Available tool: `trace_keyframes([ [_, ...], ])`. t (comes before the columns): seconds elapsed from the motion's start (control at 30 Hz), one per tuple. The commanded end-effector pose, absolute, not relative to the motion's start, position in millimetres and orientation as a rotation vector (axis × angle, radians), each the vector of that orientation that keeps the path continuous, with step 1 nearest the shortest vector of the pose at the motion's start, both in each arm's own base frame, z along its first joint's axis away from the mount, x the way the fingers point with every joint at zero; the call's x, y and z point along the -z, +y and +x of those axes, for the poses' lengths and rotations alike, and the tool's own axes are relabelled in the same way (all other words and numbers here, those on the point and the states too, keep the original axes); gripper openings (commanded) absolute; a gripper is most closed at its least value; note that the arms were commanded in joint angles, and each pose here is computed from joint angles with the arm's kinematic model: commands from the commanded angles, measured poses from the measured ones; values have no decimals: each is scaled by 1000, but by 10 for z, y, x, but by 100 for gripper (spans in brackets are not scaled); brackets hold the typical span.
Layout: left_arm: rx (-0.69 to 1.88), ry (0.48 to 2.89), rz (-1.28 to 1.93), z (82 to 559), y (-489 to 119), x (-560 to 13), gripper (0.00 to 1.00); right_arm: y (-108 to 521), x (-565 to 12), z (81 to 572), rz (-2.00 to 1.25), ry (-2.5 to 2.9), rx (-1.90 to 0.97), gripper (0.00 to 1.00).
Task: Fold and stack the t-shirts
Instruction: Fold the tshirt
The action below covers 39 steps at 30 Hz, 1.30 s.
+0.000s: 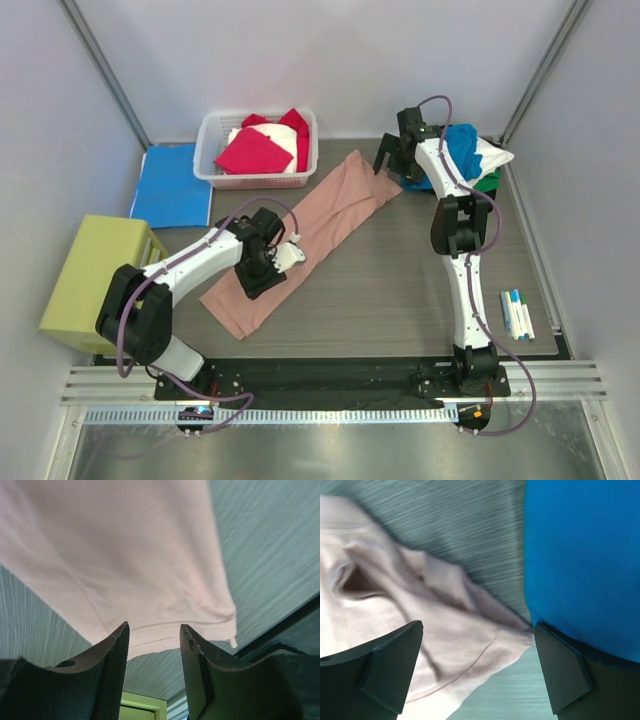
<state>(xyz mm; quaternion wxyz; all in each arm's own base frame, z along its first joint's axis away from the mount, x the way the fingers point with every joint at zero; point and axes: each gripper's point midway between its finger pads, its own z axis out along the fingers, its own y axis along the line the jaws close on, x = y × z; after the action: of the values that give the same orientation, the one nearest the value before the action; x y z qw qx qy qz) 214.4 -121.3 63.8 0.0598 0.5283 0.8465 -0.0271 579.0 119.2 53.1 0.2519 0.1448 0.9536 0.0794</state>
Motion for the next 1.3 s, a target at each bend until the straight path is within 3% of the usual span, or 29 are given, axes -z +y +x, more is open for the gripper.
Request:
trace_keyframes([
  [0.0, 49, 2570, 1525, 2305, -1066, -652, 46, 1764, -1617, 5710, 248, 2431, -440, 100],
  [0.3, -67, 2514, 1445, 2604, -932, -515, 44, 2447, -1675, 5092, 98, 2502, -565, 100],
  [0.43, -134, 2480, 1384, 2830, -860, -427, 42, 2653, -1197, 4713, 78, 2625, -578, 100],
  [0.67, -172, 2483, 1306, 3158, -648, -354, 39, 2714, -616, 4485, 112, 2730, -582, 100],
  [0.9, -202, 2525, 1391, 2982, -502, -215, 38, 2689, -355, 4465, 138, 2775, -547, 100],
  [1.27, -7, 2579, 1353, 2682, -648, -206, 38, 2512, -152, 4437, 187, 2821, -518, 100],
])
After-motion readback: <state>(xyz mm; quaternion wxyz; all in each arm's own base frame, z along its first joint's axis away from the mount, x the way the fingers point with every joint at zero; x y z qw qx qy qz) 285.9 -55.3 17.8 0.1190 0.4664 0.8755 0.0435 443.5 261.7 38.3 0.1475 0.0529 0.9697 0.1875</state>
